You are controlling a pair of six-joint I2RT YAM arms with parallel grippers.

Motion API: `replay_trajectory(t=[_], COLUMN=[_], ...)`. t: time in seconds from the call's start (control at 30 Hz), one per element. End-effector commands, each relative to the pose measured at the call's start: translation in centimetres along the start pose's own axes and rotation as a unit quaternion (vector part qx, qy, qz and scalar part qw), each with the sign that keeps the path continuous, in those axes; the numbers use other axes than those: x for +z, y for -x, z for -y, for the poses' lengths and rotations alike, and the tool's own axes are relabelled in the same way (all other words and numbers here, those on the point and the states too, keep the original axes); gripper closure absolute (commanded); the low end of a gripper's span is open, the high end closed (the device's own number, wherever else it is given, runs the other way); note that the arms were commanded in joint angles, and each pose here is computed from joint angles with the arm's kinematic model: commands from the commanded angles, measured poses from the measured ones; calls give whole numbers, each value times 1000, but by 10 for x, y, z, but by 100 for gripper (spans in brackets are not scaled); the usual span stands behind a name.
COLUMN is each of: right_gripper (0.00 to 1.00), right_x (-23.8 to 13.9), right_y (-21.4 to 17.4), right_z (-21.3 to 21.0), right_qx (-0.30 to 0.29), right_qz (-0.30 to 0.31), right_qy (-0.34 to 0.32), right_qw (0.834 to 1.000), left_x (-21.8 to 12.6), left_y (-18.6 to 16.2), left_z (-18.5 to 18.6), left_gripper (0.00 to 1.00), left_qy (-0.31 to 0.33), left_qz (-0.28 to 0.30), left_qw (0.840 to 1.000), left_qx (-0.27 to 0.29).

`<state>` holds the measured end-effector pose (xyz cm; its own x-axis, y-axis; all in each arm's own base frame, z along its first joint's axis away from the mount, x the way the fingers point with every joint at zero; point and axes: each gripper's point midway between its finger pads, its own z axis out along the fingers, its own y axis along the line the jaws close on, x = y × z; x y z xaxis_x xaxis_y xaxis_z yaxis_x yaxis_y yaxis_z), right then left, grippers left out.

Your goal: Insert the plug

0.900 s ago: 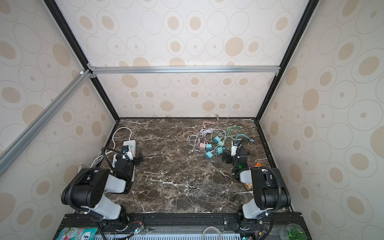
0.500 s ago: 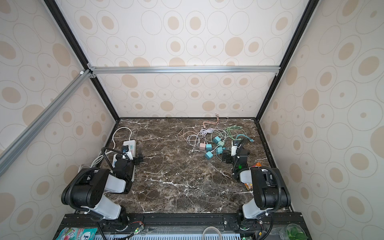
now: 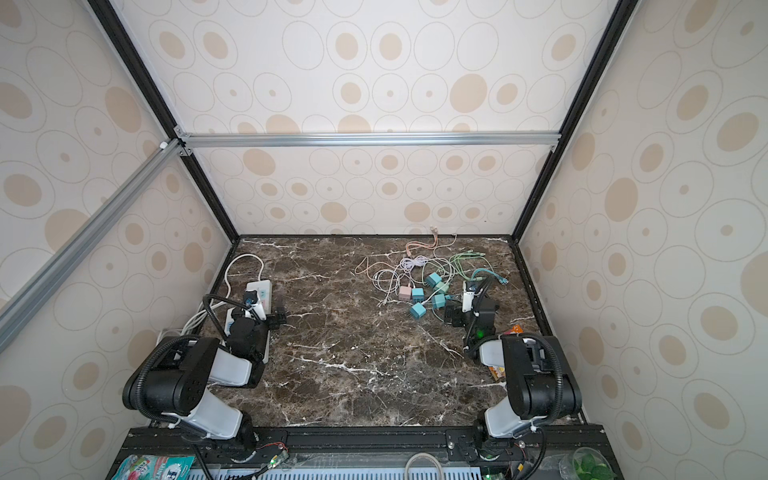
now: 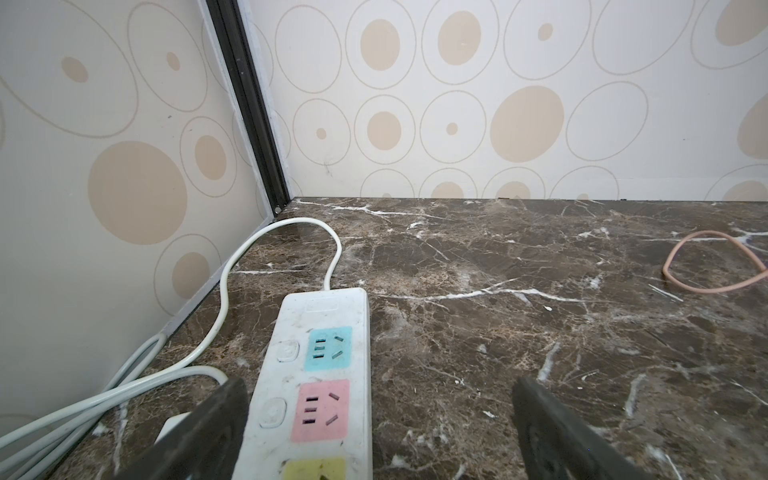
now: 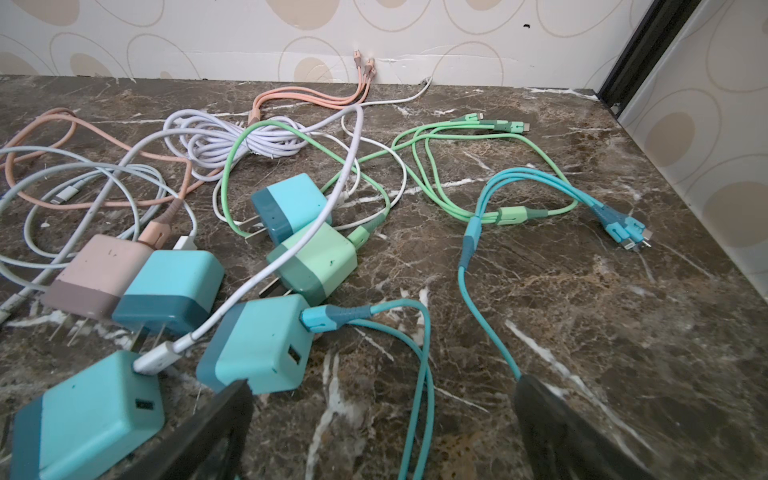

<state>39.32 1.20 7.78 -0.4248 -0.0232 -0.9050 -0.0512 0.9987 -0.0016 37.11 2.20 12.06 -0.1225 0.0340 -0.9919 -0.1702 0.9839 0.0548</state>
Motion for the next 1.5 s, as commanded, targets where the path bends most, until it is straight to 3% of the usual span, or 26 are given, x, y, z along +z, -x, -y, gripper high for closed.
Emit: replay_trajectory(t=[0.0,0.2,0.3,0.53,0.7,0.8,0.9,1.1,1.27,1.47], right_gripper=[0,0,0,0,0,0,0,0,0,0], right_x=[2,0,-4,-17,-22,-22,-23,-31,-34,-34], right_y=[7,16,26,52,61,60,60,62,58,54], right_z=[0,1,2,7,5,3,2,8,10,10], right_qx=[-2,-2,5,106,203,222,221,207,198,194], right_qz=[8,18,-22,-75,-104,-125,-140,-144,-152,-160], right_qy=[2,0,-2,-25,-30,-32,-33,-50,-54,-56], right_qw=[1000,1000,1000,991,973,967,965,966,967,966], left_x=[4,3,3,11,18,16,16,10,-7,-12], left_y=[10,19,31,48,29,10,0,-16,-36,-56], left_z=[-1,1,-8,-29,-37,-43,-44,-55,-98,-125], left_gripper=[2,2,2,2,2,2,2,2,2,2], left_qy=[1,-6,19,90,151,188,190,189,245,245], left_qz=[14,16,3,-63,-178,-240,-273,-309,-328,-326], left_qw=[1000,1000,1000,990,960,940,931,916,887,868], left_qx=[5,8,-1,-90,-155,-156,-152,-175,-214,-284])
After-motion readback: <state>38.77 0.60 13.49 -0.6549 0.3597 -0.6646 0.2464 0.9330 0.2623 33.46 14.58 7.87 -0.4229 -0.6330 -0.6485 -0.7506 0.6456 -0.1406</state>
